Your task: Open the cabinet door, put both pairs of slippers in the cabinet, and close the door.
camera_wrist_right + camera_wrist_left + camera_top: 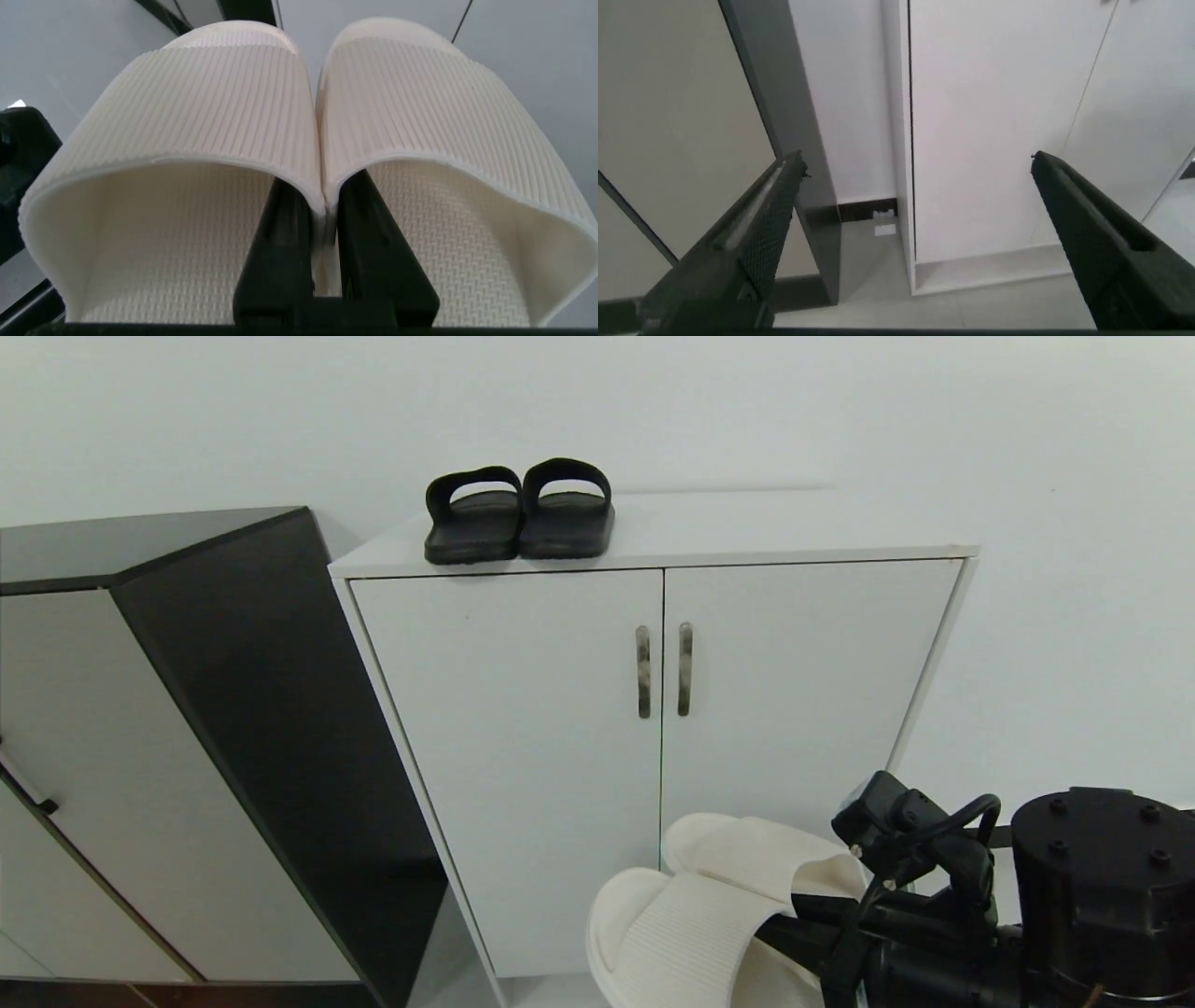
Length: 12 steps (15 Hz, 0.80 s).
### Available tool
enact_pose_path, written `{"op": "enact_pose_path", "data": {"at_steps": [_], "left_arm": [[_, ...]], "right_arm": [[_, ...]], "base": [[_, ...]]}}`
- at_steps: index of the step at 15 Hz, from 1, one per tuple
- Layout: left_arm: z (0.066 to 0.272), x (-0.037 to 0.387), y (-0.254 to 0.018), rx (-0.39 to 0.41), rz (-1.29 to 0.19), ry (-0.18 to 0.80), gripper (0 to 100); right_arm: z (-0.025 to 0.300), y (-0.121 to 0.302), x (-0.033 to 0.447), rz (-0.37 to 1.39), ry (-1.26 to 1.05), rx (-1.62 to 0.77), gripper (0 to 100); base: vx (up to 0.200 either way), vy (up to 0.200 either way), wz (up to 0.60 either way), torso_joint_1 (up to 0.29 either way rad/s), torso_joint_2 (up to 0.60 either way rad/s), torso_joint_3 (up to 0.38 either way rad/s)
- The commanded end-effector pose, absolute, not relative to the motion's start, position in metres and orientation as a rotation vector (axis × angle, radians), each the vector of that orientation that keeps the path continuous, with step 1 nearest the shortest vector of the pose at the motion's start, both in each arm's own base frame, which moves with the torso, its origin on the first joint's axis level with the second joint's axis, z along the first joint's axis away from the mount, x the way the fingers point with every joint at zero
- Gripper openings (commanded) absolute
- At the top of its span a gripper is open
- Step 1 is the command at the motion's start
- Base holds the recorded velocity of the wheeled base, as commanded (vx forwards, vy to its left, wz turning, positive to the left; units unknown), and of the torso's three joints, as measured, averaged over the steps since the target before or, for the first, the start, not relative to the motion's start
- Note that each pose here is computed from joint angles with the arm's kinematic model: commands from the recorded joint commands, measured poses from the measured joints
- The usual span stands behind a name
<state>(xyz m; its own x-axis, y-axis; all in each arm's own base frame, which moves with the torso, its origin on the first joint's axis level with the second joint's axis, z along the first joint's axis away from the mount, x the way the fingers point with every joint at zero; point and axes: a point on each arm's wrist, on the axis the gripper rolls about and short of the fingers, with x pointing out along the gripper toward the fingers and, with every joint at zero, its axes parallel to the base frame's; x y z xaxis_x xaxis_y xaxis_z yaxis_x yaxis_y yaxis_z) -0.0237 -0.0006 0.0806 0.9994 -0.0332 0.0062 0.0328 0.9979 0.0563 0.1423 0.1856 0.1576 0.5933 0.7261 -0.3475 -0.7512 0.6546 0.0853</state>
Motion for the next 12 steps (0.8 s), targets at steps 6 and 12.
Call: {"op": "enact_pose_path", "data": {"at_steps": [6, 12], "left_arm": [[0.188, 0.039, -0.008, -0.073, -0.343, 0.107, 100], [0.238, 0.127, -0.036, -0.066, -0.643, 0.062, 100]], "right_arm": [[0.155, 0.186, 0.143, 0.858, 0.379, -0.083, 0], [0.156, 0.186, 0.142, 0.852, 0.369, -0.083, 0]], "base": [[0.0, 0.0, 0.0, -0.045, 0.41, 0.369], [0.0, 0.0, 0.0, 0.001, 0.05, 0.047]]}}
